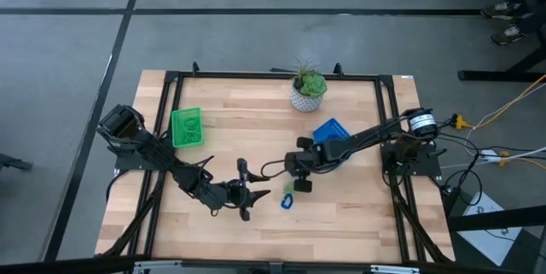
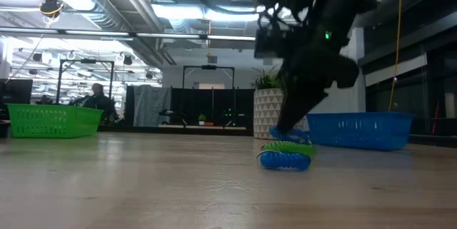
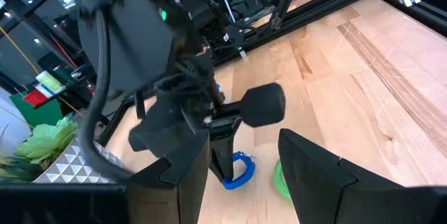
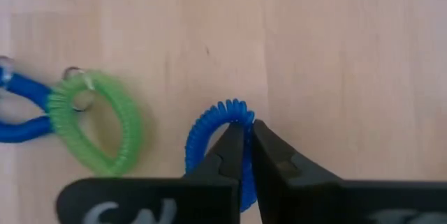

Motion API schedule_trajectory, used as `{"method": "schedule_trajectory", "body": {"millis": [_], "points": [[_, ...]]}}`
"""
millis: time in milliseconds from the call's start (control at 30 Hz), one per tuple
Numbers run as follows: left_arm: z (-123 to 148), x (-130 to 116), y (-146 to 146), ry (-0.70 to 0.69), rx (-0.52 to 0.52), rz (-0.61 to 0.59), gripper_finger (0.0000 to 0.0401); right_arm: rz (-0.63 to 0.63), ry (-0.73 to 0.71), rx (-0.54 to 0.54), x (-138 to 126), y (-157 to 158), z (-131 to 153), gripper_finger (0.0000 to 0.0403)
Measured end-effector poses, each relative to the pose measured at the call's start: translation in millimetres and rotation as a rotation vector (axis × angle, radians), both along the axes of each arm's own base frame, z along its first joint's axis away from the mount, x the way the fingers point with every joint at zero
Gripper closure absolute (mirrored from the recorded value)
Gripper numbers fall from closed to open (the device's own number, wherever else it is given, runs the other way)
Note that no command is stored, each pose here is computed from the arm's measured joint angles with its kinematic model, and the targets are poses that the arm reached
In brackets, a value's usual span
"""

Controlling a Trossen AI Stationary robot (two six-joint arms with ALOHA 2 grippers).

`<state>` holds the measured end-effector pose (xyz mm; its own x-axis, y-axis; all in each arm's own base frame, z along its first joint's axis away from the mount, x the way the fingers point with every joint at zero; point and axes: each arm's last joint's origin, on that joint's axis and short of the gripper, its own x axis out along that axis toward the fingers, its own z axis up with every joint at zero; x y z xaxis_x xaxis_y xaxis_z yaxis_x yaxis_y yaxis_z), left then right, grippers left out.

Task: Sort spring keychains
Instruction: Put the blue spring keychain in the blue bin

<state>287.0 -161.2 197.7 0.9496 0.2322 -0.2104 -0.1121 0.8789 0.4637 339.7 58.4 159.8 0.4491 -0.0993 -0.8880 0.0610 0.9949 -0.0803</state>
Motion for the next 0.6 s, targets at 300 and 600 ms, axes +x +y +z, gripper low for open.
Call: {"method": "schedule_trajectory", "body": {"millis": [300,600], "points": [[-1,0,0,0.005,0.003,-0.001,0.0232,0.084,-0.003,-0.14,3,46,42,0.0387],[-2,0,1,0.016,0.011,0.002,0.0232,0.159,-0.01,-0.352,-16,91,67,0.0385]]}}
